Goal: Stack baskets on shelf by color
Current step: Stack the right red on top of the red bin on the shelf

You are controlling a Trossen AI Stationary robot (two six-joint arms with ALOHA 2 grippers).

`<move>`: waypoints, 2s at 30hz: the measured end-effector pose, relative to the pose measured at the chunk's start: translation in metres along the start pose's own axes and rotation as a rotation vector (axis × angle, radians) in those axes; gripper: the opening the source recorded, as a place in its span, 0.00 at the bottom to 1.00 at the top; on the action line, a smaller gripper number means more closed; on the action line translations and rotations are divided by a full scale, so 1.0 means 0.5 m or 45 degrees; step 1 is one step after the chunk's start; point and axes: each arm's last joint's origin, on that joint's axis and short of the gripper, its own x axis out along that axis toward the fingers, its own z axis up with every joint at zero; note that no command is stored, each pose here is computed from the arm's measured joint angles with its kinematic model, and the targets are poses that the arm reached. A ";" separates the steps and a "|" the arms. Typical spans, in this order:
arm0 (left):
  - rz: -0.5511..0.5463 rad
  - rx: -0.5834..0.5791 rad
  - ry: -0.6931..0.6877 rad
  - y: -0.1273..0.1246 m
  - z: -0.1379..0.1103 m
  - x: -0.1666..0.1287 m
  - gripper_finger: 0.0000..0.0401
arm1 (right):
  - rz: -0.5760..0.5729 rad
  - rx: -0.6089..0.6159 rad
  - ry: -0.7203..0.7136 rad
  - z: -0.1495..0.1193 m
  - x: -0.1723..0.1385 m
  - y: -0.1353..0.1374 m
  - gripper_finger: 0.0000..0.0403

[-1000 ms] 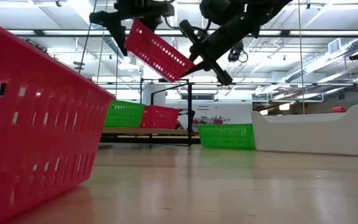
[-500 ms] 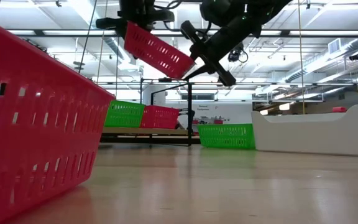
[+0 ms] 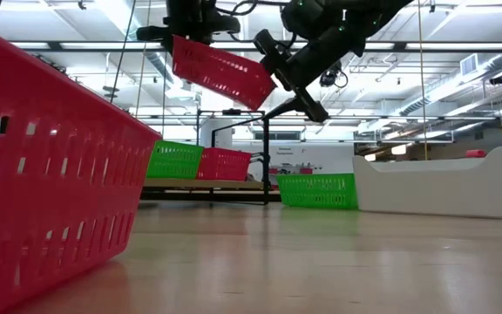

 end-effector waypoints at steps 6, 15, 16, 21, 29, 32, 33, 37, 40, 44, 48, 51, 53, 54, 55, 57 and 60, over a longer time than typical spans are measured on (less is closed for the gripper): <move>0.139 0.168 0.053 0.037 0.011 0.008 0.01 | 0.017 -0.041 0.029 -0.001 0.000 0.001 0.66; 0.194 0.257 0.088 0.085 0.057 0.033 0.01 | 0.041 -0.130 0.107 -0.010 -0.014 0.005 0.67; 0.199 0.255 0.089 0.091 0.064 0.036 0.01 | 0.047 -0.149 0.100 -0.012 -0.019 0.009 0.67; 0.211 0.282 0.093 0.114 0.087 0.050 0.01 | 0.027 -0.187 -0.006 -0.007 -0.061 0.023 0.67; -0.001 0.242 0.026 0.127 0.138 0.072 0.01 | 0.069 -0.202 -0.151 -0.004 -0.152 0.050 0.66; -0.111 0.247 0.007 0.133 0.157 0.079 0.01 | 0.111 -0.213 -0.207 -0.009 -0.186 0.064 0.66; -0.123 0.243 0.008 0.137 0.161 0.081 0.01 | 0.121 -0.216 -0.223 -0.011 -0.195 0.067 0.66; -0.139 0.256 0.027 0.154 0.174 0.093 0.01 | 0.156 -0.224 -0.271 -0.017 -0.229 0.077 0.66; -0.181 0.271 0.031 0.155 0.182 0.104 0.01 | 0.156 -0.257 -0.281 -0.023 -0.245 0.080 0.66; -0.211 0.319 0.034 0.140 0.190 0.126 0.01 | 0.170 -0.366 -0.256 -0.034 -0.256 0.084 0.66; -0.216 0.368 0.096 0.128 0.190 0.156 0.01 | 0.207 -0.429 -0.249 -0.050 -0.270 0.094 0.66; -0.219 0.366 0.125 0.120 0.191 0.174 0.01 | 0.220 -0.455 -0.264 -0.063 -0.280 0.102 0.66; -0.215 0.363 0.134 0.116 0.192 0.183 0.01 | 0.228 -0.477 -0.276 -0.070 -0.287 0.106 0.66; -0.215 0.358 0.134 0.114 0.193 0.186 0.01 | 0.234 -0.484 -0.279 -0.074 -0.291 0.108 0.66; -0.213 0.353 0.135 0.114 0.194 0.190 0.01 | 0.242 -0.490 -0.278 -0.077 -0.295 0.109 0.66; -0.215 0.343 0.124 0.115 0.199 0.194 0.01 | 0.255 -0.497 -0.273 -0.082 -0.299 0.112 0.66; -0.192 0.335 0.117 0.126 0.206 0.199 0.01 | 0.265 -0.504 -0.264 -0.088 -0.302 0.114 0.66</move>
